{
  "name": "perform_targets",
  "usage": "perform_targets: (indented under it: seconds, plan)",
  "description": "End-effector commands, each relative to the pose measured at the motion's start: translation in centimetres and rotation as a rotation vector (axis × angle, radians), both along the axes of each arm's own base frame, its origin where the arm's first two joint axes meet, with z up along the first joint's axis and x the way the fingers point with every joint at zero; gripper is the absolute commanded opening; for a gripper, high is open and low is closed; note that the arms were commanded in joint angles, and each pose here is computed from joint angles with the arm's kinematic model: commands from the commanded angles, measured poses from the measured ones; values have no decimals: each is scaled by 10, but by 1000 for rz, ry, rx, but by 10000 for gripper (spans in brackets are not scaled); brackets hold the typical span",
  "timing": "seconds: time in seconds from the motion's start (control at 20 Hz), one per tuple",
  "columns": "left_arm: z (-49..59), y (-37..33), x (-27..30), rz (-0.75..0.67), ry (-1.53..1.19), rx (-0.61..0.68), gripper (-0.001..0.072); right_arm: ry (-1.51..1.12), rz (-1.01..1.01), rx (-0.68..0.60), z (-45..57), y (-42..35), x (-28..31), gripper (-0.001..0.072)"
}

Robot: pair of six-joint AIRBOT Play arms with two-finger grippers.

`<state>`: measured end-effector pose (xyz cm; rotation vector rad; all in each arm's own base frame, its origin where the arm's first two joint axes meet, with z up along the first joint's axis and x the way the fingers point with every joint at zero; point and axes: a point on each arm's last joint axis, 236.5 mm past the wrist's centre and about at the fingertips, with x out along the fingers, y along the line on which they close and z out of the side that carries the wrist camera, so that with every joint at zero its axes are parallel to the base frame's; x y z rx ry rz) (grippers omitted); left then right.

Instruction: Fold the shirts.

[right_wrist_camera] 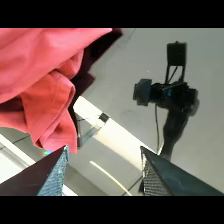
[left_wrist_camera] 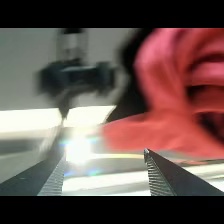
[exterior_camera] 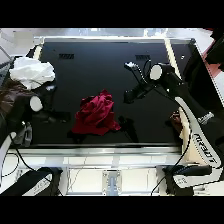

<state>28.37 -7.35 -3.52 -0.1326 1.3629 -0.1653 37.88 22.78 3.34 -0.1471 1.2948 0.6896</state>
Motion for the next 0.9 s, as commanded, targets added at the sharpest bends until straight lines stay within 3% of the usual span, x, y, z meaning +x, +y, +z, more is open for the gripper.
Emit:
perform_targets:
  seconds: [0.0,0.2,0.25,0.4,0.45,0.5,0.55,0.85]
  plan:
    - [-23,-24,17,93,-123,-153,528,22,3,20,0,5,-6,495]
    - [-35,-28,30,106,-136,-172,512,16,0,26,0,6,-4,495]
    - [-38,-36,30,89,-128,-201,478,17,0,26,0,6,-4,495]
    - [-38,-59,39,72,-143,-306,469,19,0,25,0,6,-5,494]
    - [-38,-62,41,77,-145,-327,381,22,-3,25,0,5,-5,495]
    - [-37,-64,42,88,-144,-340,112,26,-6,25,0,5,-5,494]
    - [-35,-65,42,90,-146,-346,21,28,-7,25,0,5,-6,495]
    - [-24,-65,44,84,-176,-351,19,128,20,-4,-8,0,-30,495]
